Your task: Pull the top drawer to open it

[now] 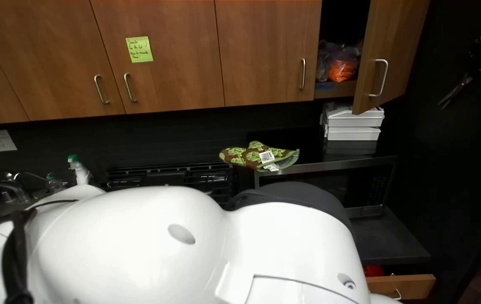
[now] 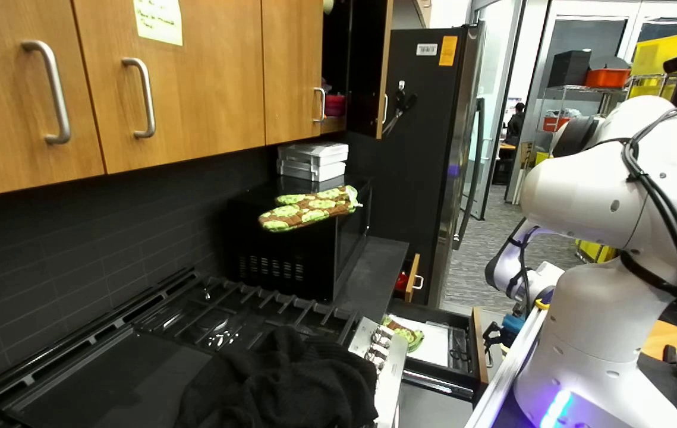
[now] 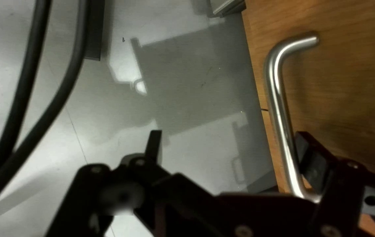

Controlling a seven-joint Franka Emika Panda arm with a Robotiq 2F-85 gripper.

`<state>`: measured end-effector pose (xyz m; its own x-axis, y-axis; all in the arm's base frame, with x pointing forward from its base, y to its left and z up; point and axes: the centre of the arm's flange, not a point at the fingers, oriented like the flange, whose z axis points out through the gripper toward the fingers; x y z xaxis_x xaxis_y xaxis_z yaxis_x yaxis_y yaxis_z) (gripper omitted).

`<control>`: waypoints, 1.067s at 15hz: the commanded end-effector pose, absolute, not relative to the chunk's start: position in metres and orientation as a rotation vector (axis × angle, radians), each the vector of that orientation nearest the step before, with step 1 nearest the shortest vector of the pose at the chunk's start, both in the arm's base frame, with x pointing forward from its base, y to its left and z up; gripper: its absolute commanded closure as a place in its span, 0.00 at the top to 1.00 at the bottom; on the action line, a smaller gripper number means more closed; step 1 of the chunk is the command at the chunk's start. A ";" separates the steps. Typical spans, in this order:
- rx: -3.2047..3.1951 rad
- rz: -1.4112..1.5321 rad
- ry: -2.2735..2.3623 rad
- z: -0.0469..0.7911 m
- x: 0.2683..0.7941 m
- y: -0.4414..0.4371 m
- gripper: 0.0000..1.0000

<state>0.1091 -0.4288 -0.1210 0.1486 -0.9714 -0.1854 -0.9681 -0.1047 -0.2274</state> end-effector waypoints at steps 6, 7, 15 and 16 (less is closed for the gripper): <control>-2.143 -0.015 1.861 -0.122 0.110 -0.428 1.00; -2.143 -0.014 1.861 -0.122 0.110 -0.428 1.00; -2.125 -0.066 1.836 -0.108 0.114 -0.426 1.00; -2.163 -0.144 1.817 -0.094 0.111 -0.414 1.00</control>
